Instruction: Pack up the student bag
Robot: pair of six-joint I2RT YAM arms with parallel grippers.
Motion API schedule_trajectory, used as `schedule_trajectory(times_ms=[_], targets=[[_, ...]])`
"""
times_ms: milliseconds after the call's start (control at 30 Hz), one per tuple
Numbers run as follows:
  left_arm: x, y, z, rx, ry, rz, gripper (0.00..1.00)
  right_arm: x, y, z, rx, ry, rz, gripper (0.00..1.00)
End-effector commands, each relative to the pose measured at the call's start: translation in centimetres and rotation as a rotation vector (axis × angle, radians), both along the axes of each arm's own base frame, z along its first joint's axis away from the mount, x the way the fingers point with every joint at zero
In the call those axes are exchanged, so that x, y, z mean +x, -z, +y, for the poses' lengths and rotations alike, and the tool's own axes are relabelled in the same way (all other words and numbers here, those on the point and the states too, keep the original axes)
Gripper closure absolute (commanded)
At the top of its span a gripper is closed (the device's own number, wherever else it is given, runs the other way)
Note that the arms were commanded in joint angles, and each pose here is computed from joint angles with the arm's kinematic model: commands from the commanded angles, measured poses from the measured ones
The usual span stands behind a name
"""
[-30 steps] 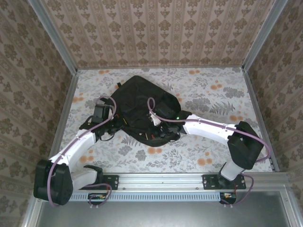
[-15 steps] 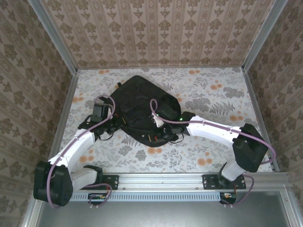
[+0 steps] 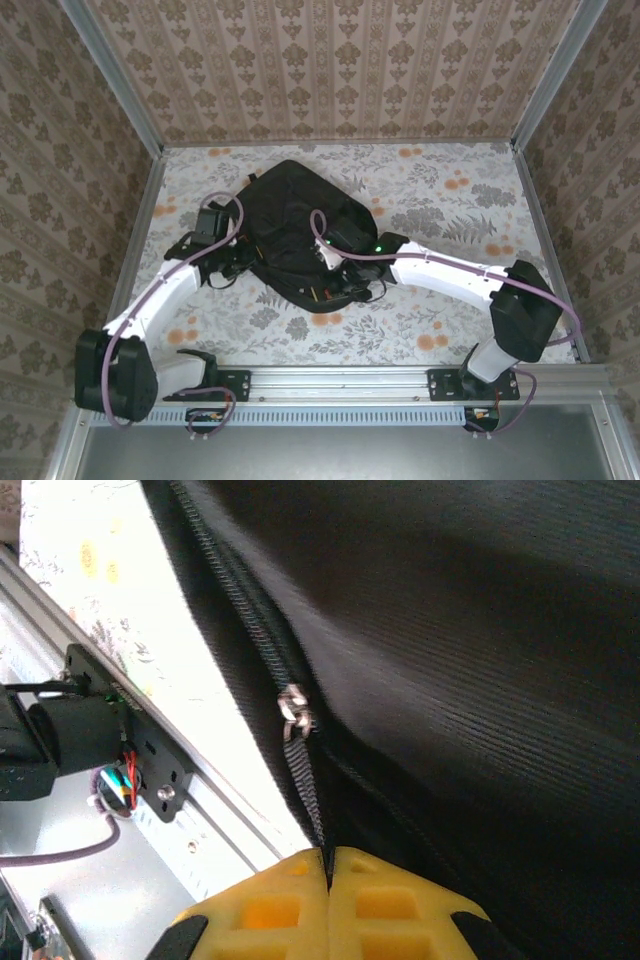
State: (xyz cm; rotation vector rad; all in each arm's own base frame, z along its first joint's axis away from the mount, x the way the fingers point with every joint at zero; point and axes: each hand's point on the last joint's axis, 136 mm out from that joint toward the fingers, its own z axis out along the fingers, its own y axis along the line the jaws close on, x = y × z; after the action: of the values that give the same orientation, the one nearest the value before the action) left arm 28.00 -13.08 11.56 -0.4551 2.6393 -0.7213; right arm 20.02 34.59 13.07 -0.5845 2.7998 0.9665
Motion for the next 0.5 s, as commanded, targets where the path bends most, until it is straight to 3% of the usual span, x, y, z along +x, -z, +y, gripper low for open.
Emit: schedule_trajectory(times_ms=[0, 100, 200, 333, 467], targets=[[2.4, -3.0, -0.7, -0.028, 0.035, -0.046, 0.8, -0.7, -0.6, 1.7, 0.024, -0.048, 0.035, 1.0], [3.8, -4.0, 0.3, 0.039, 0.019, -0.002, 0.58, 0.4, -1.4, 3.6, 0.071, -0.039, 0.017, 1.0], [5.4, -4.5, 0.5, 0.038, 0.004, 0.068, 0.46, 1.6, -1.5, 5.1, 0.089, -0.021, 0.017, 1.0], [5.1, -3.8, 0.5, 0.023, -0.033, 0.122, 0.39, 3.4, -1.6, 7.0, 0.116, 0.012, 0.009, 1.0], [2.3, -3.7, 1.9, 0.038, -0.075, 0.094, 0.38, 4.3, -2.1, 8.1, 0.151, 0.033, 0.004, 1.0]])
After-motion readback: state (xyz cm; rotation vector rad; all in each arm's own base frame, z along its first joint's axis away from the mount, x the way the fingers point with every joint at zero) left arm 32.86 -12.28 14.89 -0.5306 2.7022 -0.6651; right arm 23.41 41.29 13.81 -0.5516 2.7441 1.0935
